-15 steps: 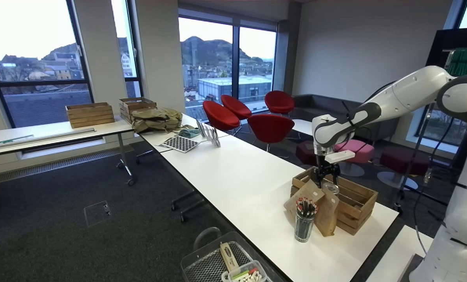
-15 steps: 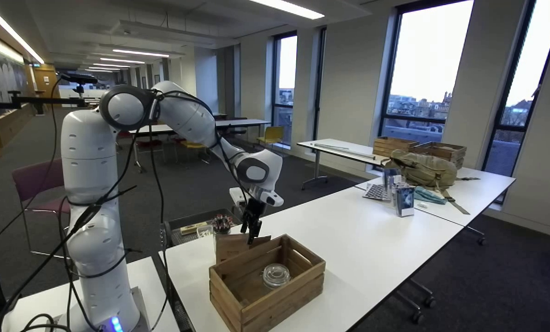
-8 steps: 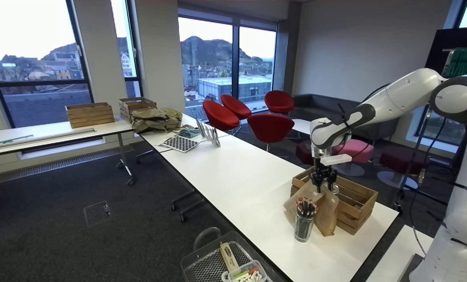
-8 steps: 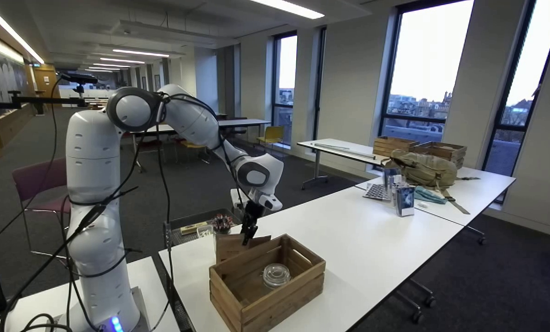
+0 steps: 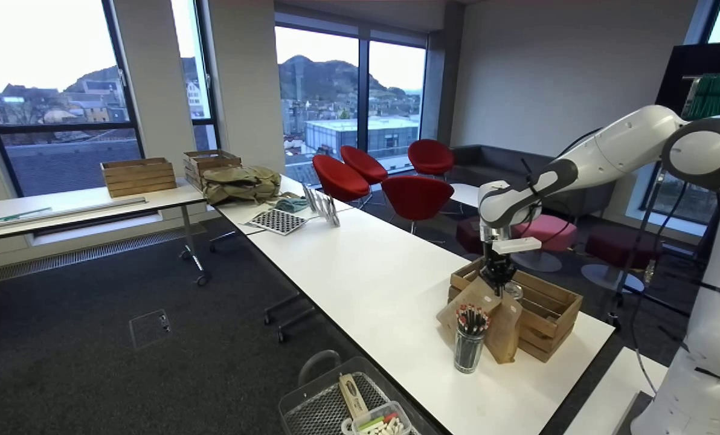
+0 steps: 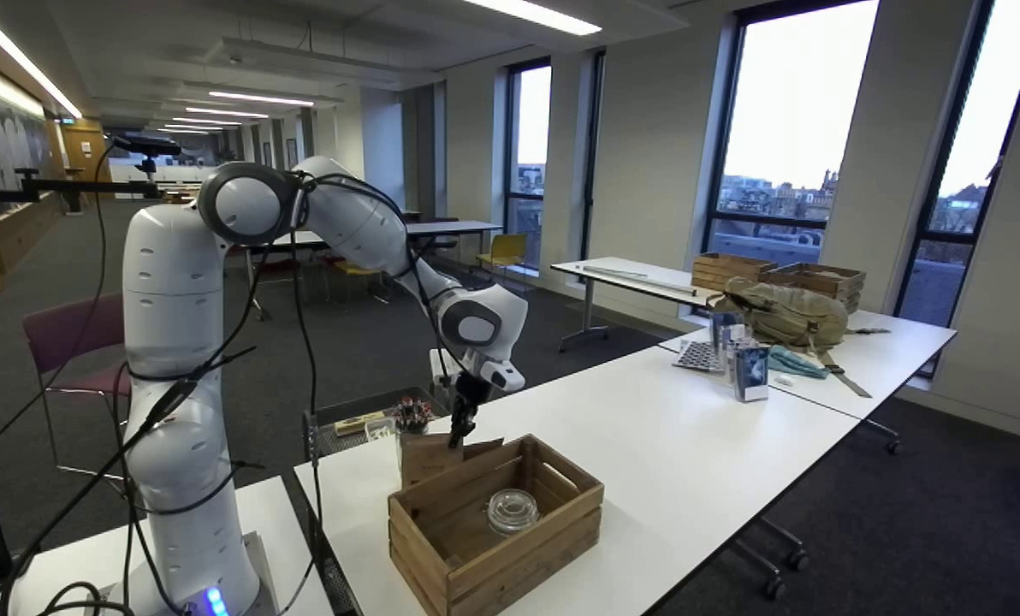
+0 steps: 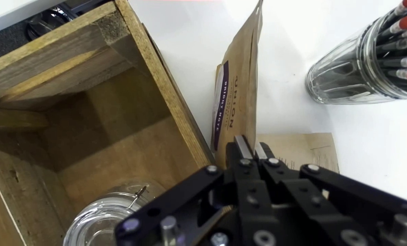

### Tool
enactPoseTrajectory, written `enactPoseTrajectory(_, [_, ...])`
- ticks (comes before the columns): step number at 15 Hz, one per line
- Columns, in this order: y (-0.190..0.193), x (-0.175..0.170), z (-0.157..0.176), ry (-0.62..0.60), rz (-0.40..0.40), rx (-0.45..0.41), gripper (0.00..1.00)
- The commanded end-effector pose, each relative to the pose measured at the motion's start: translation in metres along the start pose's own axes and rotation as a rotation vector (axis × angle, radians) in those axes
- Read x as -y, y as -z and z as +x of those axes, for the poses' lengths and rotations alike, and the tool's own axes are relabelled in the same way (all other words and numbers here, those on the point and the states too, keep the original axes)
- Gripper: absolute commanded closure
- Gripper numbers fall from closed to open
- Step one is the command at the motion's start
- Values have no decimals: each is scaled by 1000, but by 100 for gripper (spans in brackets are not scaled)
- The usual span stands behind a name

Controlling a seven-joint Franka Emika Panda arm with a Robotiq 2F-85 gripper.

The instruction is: Remove the brown bags from the box then put them back inside

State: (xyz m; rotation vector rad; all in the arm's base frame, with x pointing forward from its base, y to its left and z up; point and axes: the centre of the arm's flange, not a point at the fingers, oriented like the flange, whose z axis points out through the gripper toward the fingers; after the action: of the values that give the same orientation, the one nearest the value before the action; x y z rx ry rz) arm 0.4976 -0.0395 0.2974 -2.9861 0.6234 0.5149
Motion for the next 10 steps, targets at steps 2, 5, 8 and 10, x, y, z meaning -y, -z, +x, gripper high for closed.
enactPoseTrajectory(2, [11, -8, -2, -25, 9, -11, 100])
enactPoseTrajectory(5, [16, -9, -6, -23, 2, -17, 100])
enactPoseTrajectory(8, [37, -7, -21, -8, -12, -59, 100])
enactPoseTrajectory(10, [59, -6, -29, 2, -21, -102, 100])
